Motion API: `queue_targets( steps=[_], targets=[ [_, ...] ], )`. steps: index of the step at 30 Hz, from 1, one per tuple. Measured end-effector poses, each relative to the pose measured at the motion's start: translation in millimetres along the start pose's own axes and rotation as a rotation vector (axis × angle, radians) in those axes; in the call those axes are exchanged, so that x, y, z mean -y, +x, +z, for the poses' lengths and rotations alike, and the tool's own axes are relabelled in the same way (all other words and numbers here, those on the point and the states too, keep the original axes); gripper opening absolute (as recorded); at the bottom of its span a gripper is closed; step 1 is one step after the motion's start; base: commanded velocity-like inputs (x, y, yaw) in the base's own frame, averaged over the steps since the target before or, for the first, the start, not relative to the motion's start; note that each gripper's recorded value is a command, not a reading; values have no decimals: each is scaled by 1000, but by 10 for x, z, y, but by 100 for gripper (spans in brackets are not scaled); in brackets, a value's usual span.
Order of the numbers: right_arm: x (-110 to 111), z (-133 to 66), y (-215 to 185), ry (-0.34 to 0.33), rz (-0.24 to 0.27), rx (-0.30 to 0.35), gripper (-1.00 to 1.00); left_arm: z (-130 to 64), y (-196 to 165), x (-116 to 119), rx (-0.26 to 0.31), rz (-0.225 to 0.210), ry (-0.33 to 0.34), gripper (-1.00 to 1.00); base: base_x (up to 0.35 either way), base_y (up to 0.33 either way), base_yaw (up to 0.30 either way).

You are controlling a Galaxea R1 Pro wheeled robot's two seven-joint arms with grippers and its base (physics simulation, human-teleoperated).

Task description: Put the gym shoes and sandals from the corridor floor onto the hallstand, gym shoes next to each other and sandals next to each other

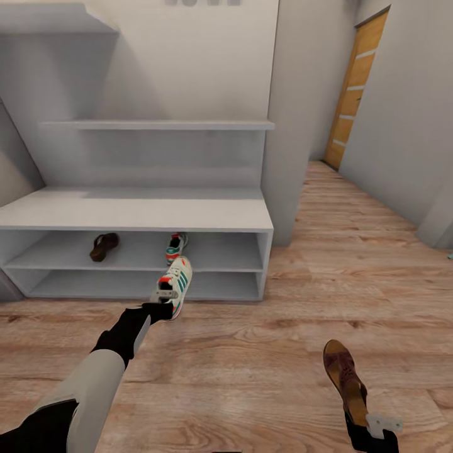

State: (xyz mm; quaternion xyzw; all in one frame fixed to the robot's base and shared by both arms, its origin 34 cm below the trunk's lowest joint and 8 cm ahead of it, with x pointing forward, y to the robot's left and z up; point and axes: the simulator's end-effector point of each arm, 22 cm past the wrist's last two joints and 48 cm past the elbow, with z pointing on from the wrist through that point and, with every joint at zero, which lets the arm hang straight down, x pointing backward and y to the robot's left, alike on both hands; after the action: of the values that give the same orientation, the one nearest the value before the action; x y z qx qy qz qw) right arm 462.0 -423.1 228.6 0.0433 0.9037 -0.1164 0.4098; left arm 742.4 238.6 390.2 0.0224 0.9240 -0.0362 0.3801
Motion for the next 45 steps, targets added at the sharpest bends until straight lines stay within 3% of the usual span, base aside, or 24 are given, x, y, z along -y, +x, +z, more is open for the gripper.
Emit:
queue_targets(
  steps=[27, 36, 45],
  targets=[
    [-3, -1, 9, -1, -1, -2, -100, 1, -60, -27, 32, 6, -6, -100, 149, -73, 0],
    [-6, -2, 9, -1, -1, -3, -100, -5, -62, -140, 34, 1, -61, -100, 160, -1, 0],
    [-10, -2, 16, -3, -1, -4, -100, -3, -65, -156, 36, -1, -70, -100, 142, 0, 0]
  ],
)
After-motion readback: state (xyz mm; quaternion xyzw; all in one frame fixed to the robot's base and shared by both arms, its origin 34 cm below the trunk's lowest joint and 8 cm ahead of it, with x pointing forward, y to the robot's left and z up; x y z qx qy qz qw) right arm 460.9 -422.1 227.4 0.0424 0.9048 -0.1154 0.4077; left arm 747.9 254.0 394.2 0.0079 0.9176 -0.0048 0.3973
